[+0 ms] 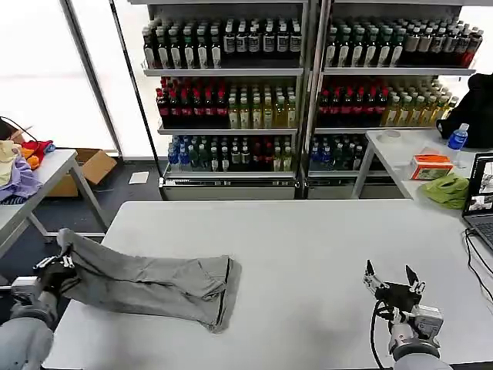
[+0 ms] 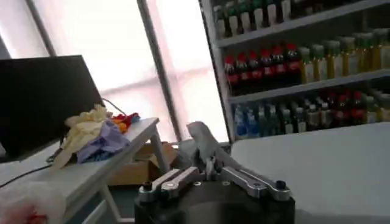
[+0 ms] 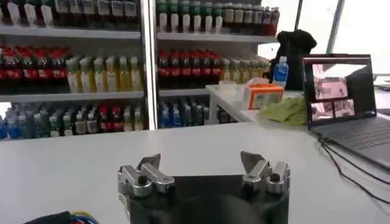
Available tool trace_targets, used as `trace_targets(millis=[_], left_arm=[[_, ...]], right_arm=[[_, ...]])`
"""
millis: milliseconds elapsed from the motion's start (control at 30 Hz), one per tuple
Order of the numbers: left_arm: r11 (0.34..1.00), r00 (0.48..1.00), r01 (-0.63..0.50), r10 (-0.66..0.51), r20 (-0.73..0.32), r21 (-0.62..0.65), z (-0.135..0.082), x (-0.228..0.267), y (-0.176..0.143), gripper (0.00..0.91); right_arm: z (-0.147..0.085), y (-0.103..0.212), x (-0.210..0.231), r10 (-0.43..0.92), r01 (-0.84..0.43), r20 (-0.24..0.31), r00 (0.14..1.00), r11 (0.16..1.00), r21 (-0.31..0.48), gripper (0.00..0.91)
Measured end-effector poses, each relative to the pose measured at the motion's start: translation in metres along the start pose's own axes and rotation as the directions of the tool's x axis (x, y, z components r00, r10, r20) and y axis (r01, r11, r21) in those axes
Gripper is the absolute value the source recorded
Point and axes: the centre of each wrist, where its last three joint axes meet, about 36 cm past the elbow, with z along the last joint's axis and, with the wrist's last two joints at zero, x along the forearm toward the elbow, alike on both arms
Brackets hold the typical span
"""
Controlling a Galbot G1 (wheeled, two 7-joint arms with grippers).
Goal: Fold and organize the clothes.
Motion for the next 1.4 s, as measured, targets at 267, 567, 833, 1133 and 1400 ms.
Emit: trace_targets(millis=[267, 567, 833, 1133, 1400], left_arm=[[0.989, 0.990, -0.138, 0.139, -0.011, 0.056, 0.002, 0.023, -0.073, 0.000], [0.953, 0.957, -0.288, 0.290, -0.008, 0.093, -0.010, 0.046, -0.139, 0.000], [0.915, 0.920, -0.387, 0.391, -0.019, 0.111, -0.014, 0.055, -0.180, 0.000], [0.883, 0.886, -0.454, 0.462, -0.045, 0.121, -0.012, 0.056, -0.211, 0.000], [0.864, 0.865, -0.488, 0.497, -0.062, 0.125, -0.007, 0.055, -0.225, 0.907]], right_arm=[[-0.001, -0.001, 0.006, 0.011, -0.011, 0.004, 1.000, 1.000, -0.007, 0.907], [-0.001, -0.001, 0.015, 0.024, -0.024, 0.003, 1.000, 1.000, -0.011, 0.907], [0.000, -0.002, 0.024, 0.035, -0.035, 0.000, 0.999, 0.999, -0.012, 0.907], [0.005, -0.001, 0.025, 0.042, -0.043, -0.017, 0.999, 0.999, -0.014, 0.907], [0.009, -0.001, 0.024, 0.042, -0.043, -0.025, 0.999, 0.999, -0.013, 0.907]])
